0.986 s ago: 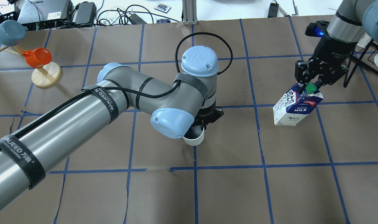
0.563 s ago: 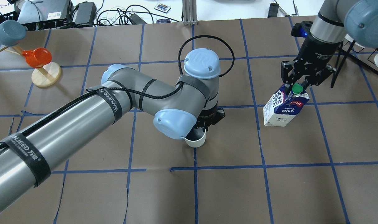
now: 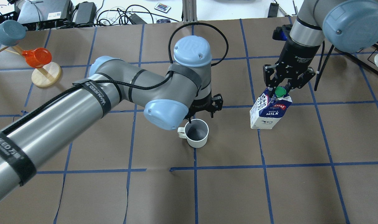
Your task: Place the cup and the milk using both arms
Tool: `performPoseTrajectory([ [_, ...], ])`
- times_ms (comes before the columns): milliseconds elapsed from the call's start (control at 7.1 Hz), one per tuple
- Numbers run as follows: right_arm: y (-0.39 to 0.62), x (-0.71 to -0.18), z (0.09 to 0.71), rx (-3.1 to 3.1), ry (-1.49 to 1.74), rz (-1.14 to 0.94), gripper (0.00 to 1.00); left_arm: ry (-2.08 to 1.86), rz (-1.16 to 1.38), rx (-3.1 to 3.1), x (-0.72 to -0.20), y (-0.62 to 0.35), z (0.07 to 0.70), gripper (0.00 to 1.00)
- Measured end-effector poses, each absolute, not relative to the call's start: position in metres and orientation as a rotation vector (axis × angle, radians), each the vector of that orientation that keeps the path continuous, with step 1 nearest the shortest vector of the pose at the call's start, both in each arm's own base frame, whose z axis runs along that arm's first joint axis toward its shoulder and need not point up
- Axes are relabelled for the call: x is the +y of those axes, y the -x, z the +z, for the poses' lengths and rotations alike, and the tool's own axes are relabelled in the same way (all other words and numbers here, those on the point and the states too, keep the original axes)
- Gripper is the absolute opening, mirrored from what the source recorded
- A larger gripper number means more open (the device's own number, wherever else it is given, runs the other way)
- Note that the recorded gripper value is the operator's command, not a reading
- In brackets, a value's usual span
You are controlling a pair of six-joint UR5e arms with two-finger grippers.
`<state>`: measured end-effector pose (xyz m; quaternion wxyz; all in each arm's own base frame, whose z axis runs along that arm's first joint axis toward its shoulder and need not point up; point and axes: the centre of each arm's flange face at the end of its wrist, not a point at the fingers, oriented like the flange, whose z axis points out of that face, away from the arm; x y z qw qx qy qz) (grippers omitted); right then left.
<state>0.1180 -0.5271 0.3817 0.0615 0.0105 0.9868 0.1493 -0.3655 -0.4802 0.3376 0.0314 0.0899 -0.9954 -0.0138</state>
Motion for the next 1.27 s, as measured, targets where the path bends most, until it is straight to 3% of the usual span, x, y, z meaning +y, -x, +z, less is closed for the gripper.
performPoseTrajectory([
  [563,-0.198,-0.504,0.374,3.004,-0.018,0.5,0.16,-0.054,-0.041,-3.081,-0.512,0.214,0.5,1.0],
  [1268,-0.251,-0.499,0.339,2.982,-0.096,0.499,0.19,-0.036,0.078,-3.07,-0.487,0.118,0.528,1.0],
])
